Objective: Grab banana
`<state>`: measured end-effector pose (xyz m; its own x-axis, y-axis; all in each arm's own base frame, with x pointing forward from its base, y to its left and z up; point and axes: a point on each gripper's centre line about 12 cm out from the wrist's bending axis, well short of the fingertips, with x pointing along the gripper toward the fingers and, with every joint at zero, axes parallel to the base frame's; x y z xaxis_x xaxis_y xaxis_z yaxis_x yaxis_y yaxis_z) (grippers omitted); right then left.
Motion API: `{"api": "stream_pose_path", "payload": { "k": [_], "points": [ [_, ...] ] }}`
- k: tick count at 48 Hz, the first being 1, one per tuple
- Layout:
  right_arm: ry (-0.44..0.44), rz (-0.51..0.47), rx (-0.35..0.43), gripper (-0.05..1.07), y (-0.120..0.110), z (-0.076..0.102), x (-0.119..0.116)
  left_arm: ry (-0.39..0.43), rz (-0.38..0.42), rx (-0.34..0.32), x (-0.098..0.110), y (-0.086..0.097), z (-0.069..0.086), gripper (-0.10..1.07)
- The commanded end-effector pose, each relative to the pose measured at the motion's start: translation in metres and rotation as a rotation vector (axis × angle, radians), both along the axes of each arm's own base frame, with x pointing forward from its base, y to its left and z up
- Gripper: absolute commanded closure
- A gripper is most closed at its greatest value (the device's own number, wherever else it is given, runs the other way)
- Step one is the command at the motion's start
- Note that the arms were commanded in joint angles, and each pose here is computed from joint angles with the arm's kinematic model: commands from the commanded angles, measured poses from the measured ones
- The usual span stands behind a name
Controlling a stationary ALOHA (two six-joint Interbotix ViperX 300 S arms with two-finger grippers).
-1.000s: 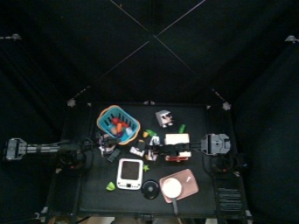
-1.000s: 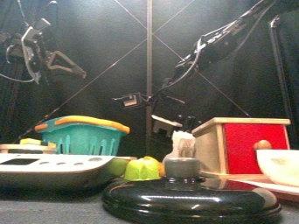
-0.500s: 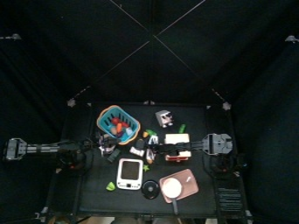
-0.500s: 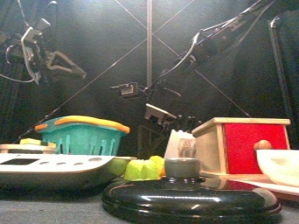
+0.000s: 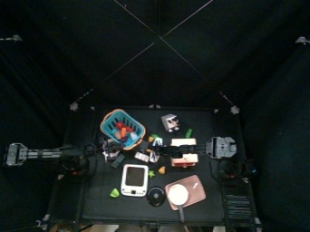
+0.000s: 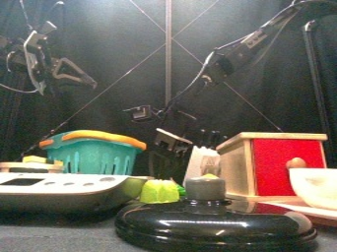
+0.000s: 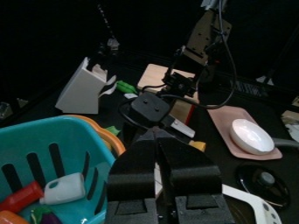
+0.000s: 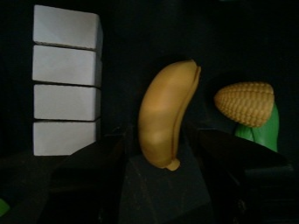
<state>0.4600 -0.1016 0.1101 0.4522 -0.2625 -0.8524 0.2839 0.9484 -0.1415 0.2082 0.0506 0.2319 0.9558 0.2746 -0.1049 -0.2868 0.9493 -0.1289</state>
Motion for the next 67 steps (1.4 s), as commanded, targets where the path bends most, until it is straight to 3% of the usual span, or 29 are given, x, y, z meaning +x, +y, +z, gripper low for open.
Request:
{"api": "stream_pose_path", "payload": {
  "k": [1,18,30,50,67],
  "points": [
    [-0.05,-0.006,-0.005,0.17,-0.004,0.017,0.006,-0.021,0.004,0.005,0.002,0.001,0.006,0.67],
    [-0.036,-0.002,-0.001,0.19,-0.003,0.008,0.003,-0.021,0.005,0.005,0.002,0.001,0.006,0.67],
    [-0.023,-0.009,0.003,0.41,-0.001,0.008,-0.002,-0.019,0.005,0.005,0.002,0.001,0.005,0.67],
    [-0.049,-0.003,-0.024,0.43,0.015,0.059,-0.01,-0.018,0.004,0.004,0.002,0.001,0.005,0.67],
    [-0.042,0.009,-0.032,0.43,0.022,0.063,-0.01,-0.021,0.013,-0.012,0.001,0.002,0.005,0.67]
  ]
}}
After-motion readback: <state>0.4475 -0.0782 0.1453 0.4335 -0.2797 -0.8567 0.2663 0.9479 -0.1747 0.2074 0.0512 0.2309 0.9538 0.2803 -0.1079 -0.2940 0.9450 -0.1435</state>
